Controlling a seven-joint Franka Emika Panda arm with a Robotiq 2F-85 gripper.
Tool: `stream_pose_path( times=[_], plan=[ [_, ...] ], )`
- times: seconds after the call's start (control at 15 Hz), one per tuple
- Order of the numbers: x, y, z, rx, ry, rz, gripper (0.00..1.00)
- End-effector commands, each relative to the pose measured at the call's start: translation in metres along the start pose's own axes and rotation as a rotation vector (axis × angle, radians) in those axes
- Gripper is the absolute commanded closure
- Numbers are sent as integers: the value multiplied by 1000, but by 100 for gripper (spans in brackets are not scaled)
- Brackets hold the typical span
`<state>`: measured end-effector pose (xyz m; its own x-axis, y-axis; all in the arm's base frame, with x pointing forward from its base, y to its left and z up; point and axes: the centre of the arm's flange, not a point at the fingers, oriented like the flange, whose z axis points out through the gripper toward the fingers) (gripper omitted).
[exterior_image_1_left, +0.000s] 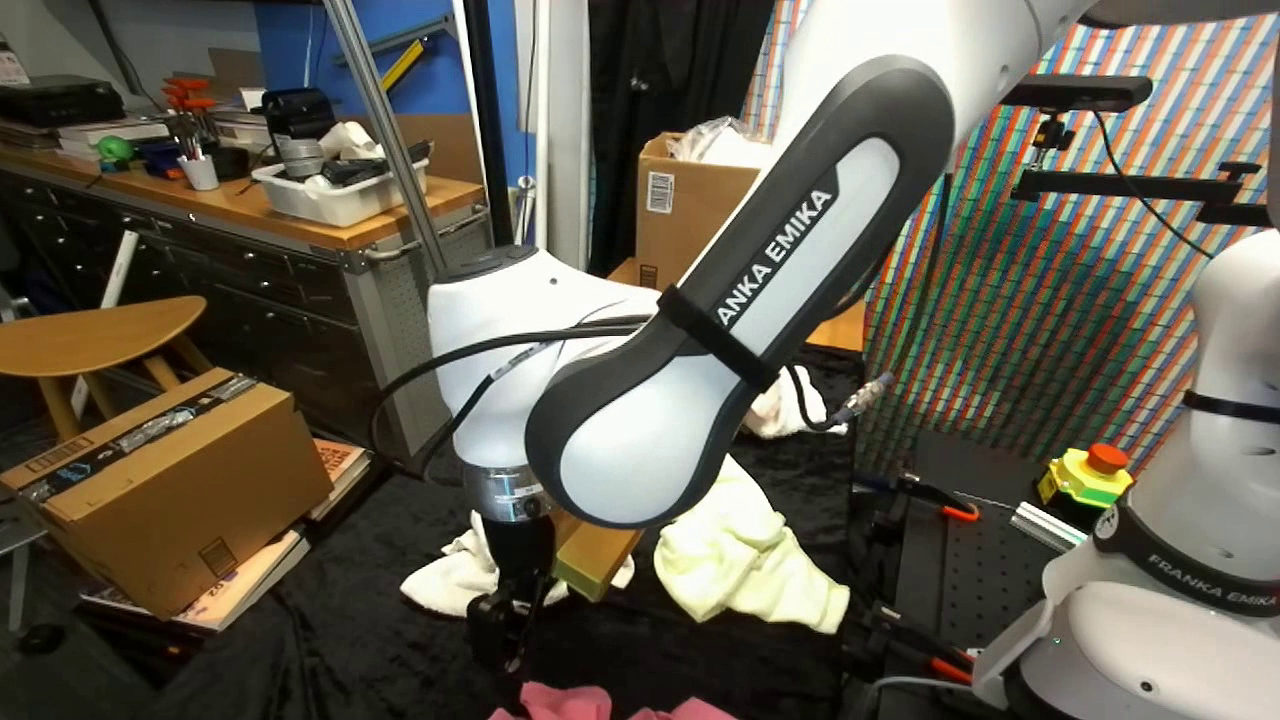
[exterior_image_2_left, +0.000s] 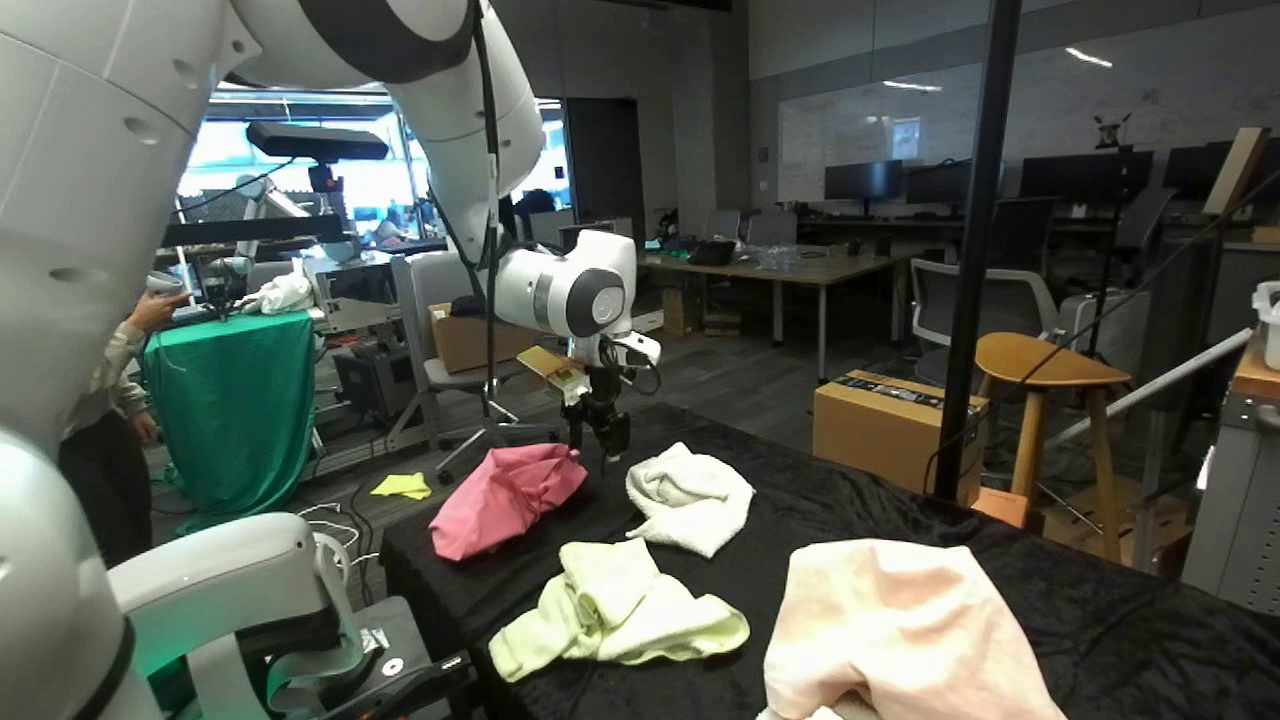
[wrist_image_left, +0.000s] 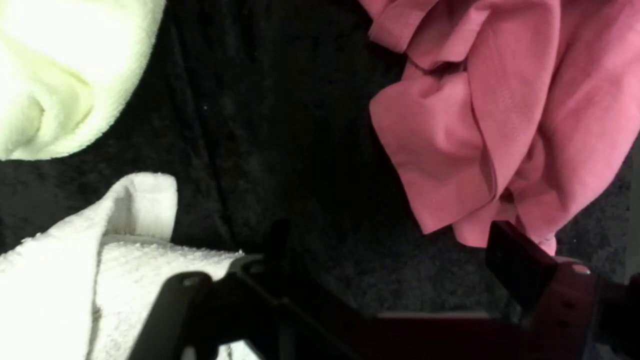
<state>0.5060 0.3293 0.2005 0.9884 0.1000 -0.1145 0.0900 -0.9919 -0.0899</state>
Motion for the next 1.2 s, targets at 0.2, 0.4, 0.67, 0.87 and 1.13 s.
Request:
stream_pose_path(
  times=[0.2, 0.4, 0.67, 0.87, 1.13],
  plan=[
    [17, -12, 20, -38, -12, -41, 0],
    [21, -9, 24, -80, 10, -59, 0],
    [24, -5, 23, -147, 48, -92, 0],
    [25, -2, 22, -185, 83, -119, 0],
    [34, 3, 17, -249, 163, -144, 0]
  ],
)
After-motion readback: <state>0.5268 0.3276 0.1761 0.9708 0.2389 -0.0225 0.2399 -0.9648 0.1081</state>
